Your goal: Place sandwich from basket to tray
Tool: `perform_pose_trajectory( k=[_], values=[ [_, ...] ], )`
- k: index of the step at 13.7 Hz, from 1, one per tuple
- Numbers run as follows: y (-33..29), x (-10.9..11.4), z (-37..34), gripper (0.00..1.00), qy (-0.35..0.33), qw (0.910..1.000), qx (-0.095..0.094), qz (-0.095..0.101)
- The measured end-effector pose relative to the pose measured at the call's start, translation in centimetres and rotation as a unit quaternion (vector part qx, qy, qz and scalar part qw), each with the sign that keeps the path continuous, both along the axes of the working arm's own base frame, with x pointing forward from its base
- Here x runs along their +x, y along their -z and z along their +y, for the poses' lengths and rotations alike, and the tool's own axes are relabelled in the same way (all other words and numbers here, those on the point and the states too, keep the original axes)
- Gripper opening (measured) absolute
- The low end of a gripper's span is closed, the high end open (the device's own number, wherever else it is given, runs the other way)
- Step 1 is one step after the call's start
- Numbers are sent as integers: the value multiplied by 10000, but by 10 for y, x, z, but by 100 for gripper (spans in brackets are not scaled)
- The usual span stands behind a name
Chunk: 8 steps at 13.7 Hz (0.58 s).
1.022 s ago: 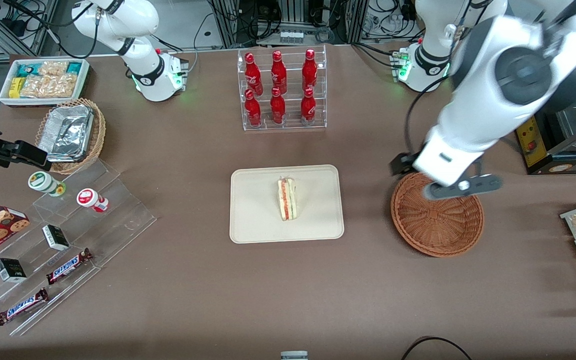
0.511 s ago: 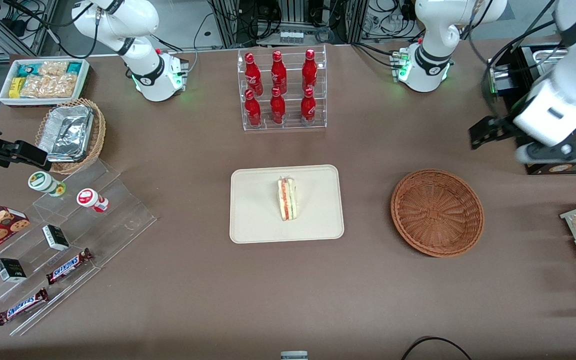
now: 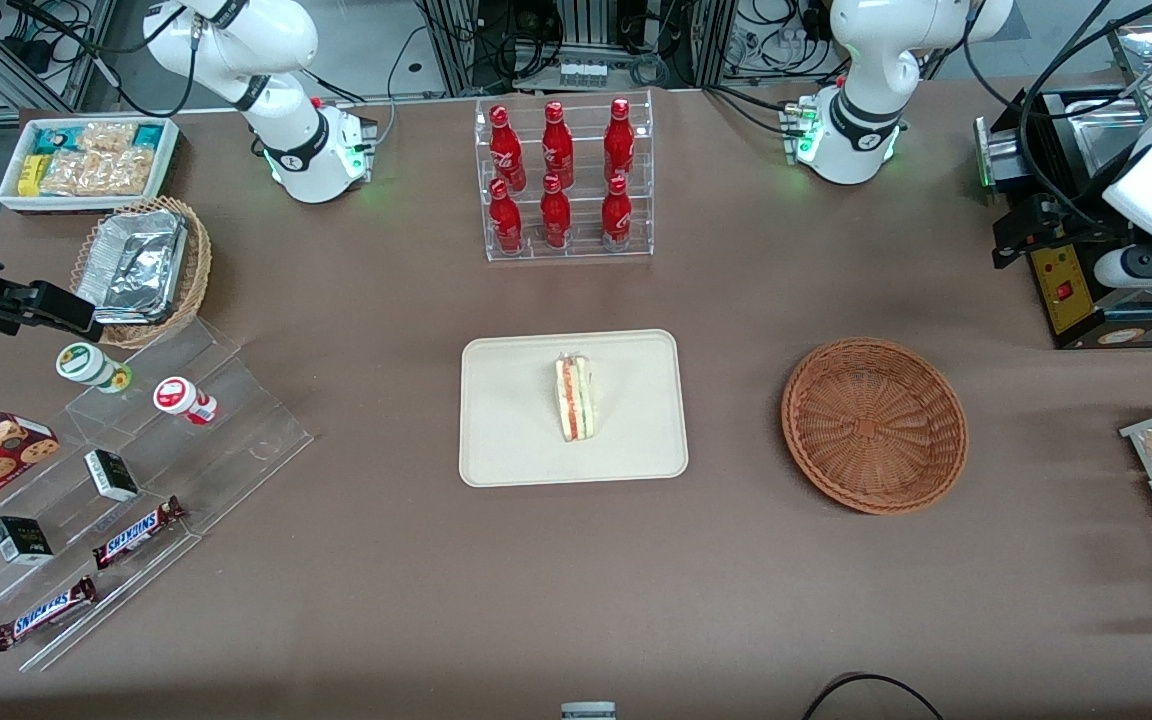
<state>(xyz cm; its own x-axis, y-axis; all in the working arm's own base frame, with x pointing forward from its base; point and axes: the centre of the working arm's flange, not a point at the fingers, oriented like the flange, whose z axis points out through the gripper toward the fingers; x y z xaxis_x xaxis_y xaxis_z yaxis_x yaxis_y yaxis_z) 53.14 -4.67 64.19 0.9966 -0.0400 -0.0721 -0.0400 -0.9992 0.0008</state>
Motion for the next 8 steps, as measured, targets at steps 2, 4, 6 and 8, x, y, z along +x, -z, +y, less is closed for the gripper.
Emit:
perform_pose_trajectory(
  k=[2,4,6,8],
  values=[
    [-3,0,-1,100,13,10000,-3,-33],
    [-8,0,-2,100,20,10000,-8,-91],
    [-12,1,2,100,-15,9999,-12,-129],
    [-11,2,14,100,-131,9998,-13,-129]
  ],
)
